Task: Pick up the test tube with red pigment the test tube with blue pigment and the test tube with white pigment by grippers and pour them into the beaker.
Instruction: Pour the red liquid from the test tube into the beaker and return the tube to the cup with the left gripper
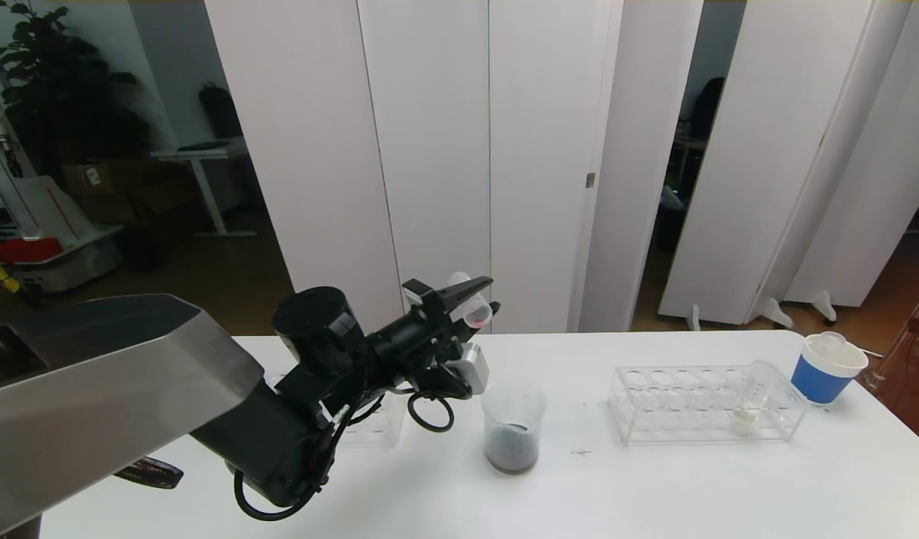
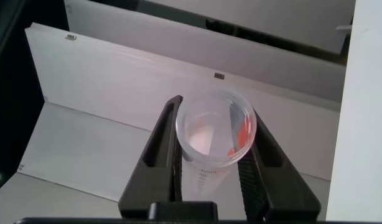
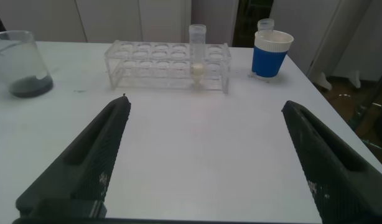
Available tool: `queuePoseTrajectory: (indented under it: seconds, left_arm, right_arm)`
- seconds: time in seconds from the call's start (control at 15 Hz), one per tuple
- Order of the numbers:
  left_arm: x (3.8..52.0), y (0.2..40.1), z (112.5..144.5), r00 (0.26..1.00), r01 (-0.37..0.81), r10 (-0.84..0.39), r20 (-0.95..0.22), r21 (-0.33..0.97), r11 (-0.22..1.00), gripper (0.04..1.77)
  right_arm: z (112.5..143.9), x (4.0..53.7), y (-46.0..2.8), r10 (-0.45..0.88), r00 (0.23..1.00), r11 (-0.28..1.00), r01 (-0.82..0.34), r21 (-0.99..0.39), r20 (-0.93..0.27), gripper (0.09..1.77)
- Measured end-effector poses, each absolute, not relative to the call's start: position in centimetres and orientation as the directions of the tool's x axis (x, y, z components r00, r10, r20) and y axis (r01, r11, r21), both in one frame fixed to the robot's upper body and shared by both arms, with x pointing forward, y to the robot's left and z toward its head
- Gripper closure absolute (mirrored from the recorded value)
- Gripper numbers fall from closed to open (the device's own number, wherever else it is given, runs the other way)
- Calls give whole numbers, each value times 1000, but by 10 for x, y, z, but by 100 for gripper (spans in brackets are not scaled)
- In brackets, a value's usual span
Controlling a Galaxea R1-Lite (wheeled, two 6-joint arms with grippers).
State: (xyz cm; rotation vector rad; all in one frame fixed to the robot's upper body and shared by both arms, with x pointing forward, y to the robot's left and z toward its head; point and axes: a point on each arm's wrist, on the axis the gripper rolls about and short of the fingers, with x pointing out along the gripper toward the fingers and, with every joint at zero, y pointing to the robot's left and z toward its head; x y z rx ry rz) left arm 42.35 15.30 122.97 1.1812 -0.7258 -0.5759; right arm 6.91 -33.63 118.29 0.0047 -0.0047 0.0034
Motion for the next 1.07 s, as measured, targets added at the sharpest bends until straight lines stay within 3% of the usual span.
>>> queuePoseTrajectory:
  seconds: [0.2, 0.4, 0.73, 1.07]
  left_arm:
    - [420, 162, 1236, 782, 84, -610, 127, 949, 304, 122]
    - [415, 165, 1251, 879, 128, -469, 88, 903, 411, 122]
    - [397, 175, 1284, 940, 279, -333, -68, 713, 643, 122]
    - [370, 193, 1331, 972, 235, -203, -119, 457, 858, 122]
  right_arm:
    - [1183, 69, -336, 4, 1000, 1000, -4, 5, 5, 11]
    - [1183, 69, -336, 4, 1000, 1000, -4, 5, 5, 11]
    - [1183, 69, -336, 4, 1000, 1000, -4, 4, 5, 11]
    - [1183, 69, -336, 4, 1000, 1000, -4, 5, 5, 11]
